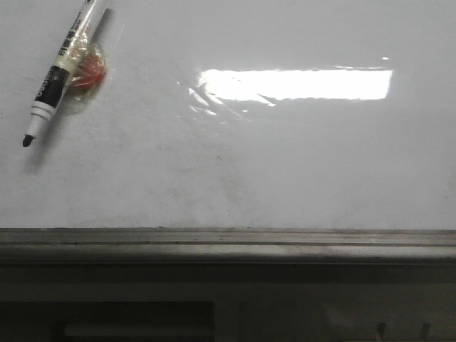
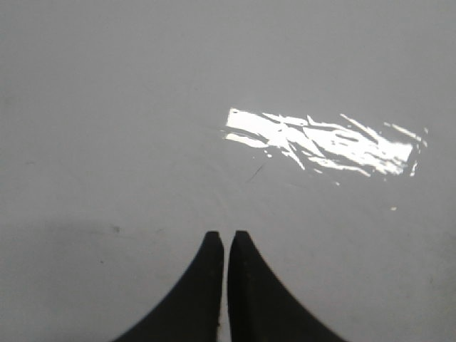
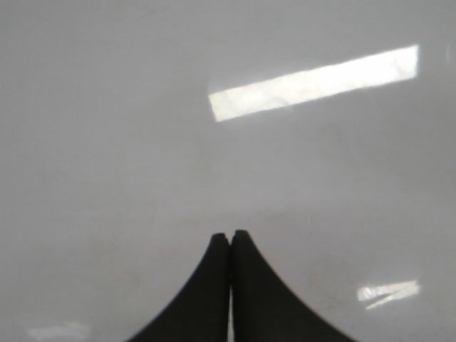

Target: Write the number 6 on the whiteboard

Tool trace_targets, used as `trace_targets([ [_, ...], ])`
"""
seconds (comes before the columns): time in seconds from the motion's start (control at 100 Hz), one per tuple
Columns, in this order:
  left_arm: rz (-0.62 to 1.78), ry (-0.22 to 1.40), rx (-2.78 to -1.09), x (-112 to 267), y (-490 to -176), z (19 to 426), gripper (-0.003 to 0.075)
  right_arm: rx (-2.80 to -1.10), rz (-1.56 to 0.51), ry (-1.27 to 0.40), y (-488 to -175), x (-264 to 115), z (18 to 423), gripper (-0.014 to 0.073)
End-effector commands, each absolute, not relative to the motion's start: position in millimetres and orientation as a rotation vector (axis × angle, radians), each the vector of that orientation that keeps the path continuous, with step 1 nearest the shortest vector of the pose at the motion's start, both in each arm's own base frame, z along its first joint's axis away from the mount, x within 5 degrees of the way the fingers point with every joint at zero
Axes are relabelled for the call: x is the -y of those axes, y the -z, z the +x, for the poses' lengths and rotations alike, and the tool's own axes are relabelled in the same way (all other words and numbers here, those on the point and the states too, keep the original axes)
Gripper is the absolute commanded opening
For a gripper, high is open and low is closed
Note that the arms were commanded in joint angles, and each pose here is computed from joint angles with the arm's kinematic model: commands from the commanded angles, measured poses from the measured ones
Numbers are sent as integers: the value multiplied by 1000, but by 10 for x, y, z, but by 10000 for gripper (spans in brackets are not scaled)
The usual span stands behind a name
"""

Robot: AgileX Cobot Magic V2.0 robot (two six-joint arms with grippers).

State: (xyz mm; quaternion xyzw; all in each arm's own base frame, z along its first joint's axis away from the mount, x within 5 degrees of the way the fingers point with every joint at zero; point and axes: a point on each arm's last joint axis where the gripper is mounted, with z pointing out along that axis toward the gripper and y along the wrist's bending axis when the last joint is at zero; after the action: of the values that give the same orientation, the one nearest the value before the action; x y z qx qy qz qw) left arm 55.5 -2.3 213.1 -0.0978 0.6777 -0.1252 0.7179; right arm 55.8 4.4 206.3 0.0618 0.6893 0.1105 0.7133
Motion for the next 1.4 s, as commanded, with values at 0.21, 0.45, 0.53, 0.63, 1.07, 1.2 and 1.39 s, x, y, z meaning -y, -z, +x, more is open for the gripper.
trace_targets([
  [0.21,-363,504,-1413,46,-2342,491,-20,-1551,110,-348,-2457,-119,491,-43],
  [0.45,-86,405,-1651,187,-3005,484,-20,-1843,-10,-361,-2979,-225,753,-46],
  [0.53,13,361,-1691,216,-3179,518,-20,-1900,-53,-359,-3137,-249,851,-45],
  [0.63,66,397,-1701,251,-3334,581,-18,-1948,-129,-333,-3239,-271,943,-38],
  [1.07,289,602,-1871,601,-3244,1042,538,-1971,-163,-328,-3275,-283,984,510],
  [1.2,361,623,-1885,767,-3178,1207,486,-1971,-163,-328,-3275,-283,984,510],
  [1.39,381,598,-1870,1002,-3068,1469,473,-1969,-162,-328,-3276,-283,985,510],
])
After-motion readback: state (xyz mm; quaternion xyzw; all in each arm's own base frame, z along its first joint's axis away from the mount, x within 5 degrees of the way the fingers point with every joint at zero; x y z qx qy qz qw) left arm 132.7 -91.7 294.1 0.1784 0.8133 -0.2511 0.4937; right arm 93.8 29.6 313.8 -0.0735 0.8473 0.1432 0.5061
